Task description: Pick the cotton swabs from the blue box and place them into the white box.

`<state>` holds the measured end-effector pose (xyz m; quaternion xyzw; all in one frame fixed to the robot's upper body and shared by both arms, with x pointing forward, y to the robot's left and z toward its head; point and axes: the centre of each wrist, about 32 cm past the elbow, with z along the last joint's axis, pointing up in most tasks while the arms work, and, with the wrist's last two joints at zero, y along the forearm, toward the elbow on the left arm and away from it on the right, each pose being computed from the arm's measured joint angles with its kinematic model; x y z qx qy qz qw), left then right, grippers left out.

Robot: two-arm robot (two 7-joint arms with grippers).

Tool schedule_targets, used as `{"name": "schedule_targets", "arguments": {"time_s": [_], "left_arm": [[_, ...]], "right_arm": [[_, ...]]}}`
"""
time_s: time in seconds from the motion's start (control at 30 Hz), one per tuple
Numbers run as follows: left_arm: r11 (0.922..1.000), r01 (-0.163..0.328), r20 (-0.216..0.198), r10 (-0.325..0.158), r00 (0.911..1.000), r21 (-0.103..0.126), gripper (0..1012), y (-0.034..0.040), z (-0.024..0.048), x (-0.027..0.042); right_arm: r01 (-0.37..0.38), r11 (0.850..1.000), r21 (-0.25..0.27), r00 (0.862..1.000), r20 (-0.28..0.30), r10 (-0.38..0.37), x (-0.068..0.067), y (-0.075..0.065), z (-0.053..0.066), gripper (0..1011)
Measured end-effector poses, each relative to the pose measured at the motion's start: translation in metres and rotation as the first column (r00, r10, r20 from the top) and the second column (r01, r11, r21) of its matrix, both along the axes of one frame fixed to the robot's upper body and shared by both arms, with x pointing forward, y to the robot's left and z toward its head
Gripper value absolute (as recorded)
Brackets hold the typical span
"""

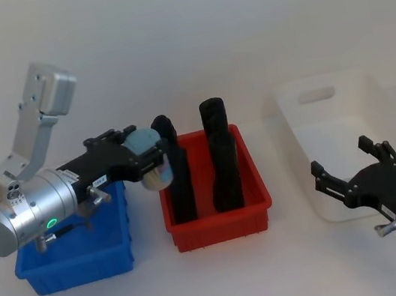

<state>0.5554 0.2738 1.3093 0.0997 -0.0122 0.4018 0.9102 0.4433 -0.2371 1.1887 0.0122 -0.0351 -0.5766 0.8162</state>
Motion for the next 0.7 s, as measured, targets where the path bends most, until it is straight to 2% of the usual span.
{"name": "schedule_targets", "arguments": {"time_s": [0.17,0.4,0.7], "left_arm": [[0.9972,0.075,-0.008,-0.075,0.9972,-0.004,653,-0.0051,0.0054,0.0007],[0.9853,0.170,-0.017,-0.171,0.9852,-0.011,653,-0.0128,0.0130,0.0015],[0.9743,0.225,-0.024,-0.225,0.9740,-0.015,652,-0.0175,0.0172,0.0017]], "right_arm": [[0.000,1.000,0.000,1.000,0.000,0.000,0.000,0.000,0.000,1002],[-0.002,1.000,0.000,1.000,0.000,0.002,0.000,0.000,0.000,1001],[-0.049,0.999,0.001,0.999,0.000,0.049,0.001,0.003,0.002,1002]]}}
